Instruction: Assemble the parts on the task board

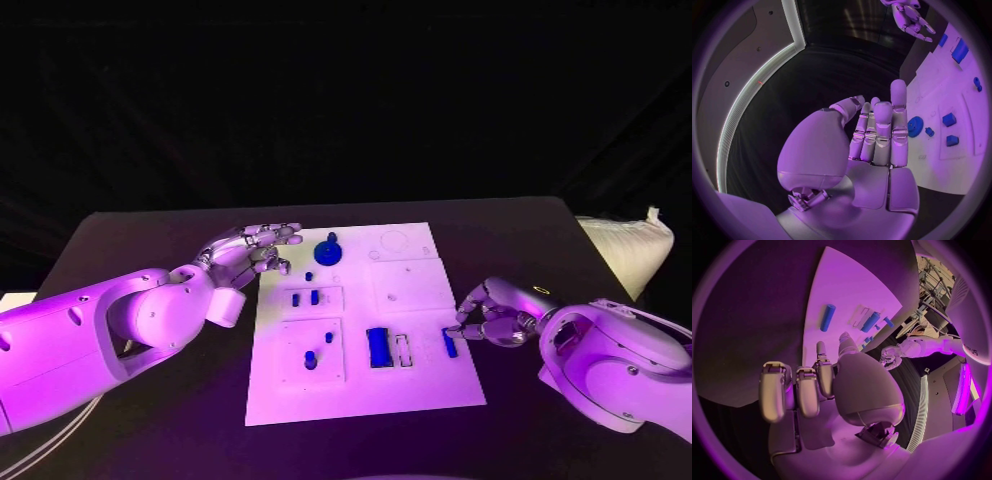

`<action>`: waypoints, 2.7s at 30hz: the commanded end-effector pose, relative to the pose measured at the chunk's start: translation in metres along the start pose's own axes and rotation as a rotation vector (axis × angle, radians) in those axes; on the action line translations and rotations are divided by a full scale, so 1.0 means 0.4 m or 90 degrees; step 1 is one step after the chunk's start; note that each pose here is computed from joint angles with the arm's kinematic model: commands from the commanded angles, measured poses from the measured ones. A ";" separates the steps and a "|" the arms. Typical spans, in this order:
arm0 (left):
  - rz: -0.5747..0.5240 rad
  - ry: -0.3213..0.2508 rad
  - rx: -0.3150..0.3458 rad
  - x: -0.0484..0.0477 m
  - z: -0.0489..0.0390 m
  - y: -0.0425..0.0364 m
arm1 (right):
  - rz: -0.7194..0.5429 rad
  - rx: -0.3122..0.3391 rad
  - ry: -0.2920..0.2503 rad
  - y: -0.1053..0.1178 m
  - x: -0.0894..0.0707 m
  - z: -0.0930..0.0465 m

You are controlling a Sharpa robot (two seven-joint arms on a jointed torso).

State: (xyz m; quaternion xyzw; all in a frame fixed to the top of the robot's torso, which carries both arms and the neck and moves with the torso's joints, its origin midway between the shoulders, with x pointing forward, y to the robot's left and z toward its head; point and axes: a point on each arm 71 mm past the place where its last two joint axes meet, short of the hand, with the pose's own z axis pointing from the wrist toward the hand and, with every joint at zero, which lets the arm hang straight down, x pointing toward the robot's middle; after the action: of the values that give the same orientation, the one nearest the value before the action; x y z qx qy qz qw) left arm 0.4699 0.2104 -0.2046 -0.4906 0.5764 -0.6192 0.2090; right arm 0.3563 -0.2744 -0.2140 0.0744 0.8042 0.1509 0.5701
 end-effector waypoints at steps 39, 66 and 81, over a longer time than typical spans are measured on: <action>-0.003 0.015 0.000 0.006 0.001 0.002 | -0.254 -0.022 0.091 0.025 0.114 0.041; 0.003 0.015 -0.001 0.004 -0.001 0.002 | -0.076 -0.017 0.046 0.053 0.104 0.031; 0.008 0.018 -0.001 0.007 -0.003 0.003 | 0.089 0.009 0.041 0.081 0.094 0.009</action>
State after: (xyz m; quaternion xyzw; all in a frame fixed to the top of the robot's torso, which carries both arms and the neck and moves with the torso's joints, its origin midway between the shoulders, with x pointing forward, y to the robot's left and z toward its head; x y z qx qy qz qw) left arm 0.4685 0.2111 -0.2057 -0.4866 0.5813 -0.6173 0.2102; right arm 0.3462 -0.2323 -0.2368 0.0963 0.8134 0.1822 0.5439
